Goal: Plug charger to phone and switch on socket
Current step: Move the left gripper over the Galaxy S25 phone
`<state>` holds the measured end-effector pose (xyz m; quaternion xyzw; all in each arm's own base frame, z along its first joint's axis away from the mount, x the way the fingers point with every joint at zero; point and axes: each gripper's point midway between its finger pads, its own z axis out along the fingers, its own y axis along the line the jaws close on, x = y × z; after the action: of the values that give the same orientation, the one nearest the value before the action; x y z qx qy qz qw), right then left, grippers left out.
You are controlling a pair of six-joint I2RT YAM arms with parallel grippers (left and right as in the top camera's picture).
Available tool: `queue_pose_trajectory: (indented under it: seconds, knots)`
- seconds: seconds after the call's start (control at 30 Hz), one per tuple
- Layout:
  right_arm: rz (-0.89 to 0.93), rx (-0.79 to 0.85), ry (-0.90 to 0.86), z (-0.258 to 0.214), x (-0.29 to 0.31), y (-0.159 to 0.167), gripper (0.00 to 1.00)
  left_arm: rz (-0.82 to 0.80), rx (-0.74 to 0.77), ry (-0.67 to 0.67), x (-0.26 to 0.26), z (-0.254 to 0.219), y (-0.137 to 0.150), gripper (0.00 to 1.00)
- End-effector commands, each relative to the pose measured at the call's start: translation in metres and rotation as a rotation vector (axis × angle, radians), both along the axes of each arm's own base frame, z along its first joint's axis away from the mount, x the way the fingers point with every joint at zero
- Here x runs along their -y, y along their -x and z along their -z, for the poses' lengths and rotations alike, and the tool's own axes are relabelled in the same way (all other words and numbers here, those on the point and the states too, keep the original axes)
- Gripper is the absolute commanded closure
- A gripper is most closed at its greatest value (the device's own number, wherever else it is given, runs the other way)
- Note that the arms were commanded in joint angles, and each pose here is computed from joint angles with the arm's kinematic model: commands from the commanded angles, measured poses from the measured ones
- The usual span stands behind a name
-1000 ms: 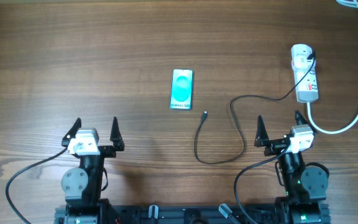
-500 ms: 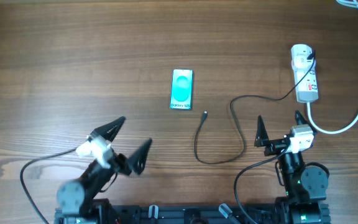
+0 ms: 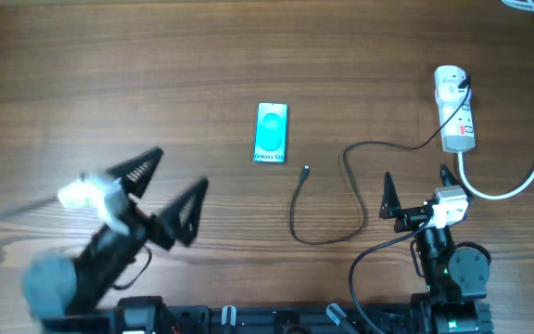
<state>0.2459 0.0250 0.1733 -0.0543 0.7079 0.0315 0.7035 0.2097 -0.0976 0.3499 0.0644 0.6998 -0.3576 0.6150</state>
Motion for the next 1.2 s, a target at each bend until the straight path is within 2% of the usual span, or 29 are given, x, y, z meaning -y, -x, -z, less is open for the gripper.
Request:
queue_pose_trajectory:
  seconds: [0.0,0.1,0.17,0.2,0.33,0.43,0.6,0.83,1.17]
  knots:
    - [0.017,0.011,0.013,-0.002,0.003,0.0,0.0,-0.06,-0.257,-0.126,-0.013,-0.006,-0.042,0.0]
    - [0.017,0.011,0.013,-0.002,0.003,0.0,0.0,0.185,-0.485,-0.049,0.018,0.002,-0.048,0.0]
    - [0.017,0.011,0.013,-0.002,0.003,0.0,0.0,0.339,-0.538,0.018,0.035,0.005,-0.058,0.0]
    - [0.017,0.011,0.013,-0.002,0.003,0.0,0.0,0.357,-0.568,0.038,0.038,0.009,-0.063,0.0]
    - [0.017,0.011,0.013,-0.002,0.003,0.0,0.0,0.179,-0.8,-0.013,0.045,0.065,-0.093,0.01]
    - [0.017,0.011,0.013,-0.002,0.003,0.0,0.0,0.08,-0.891,-0.153,0.053,0.087,-0.097,0.0]
    - [0.017,0.011,0.013,-0.002,0.003,0.0,0.0,-0.082,-1.09,-0.429,0.048,0.093,-0.113,0.0]
    - [0.017,0.011,0.013,-0.002,0.003,0.0,0.0,-0.047,-1.166,-0.499,0.076,0.126,-0.147,0.0]
    - [0.017,0.011,0.012,-0.002,0.003,0.0,0.0,-0.047,-1.113,-0.477,0.105,0.175,-0.206,0.0]
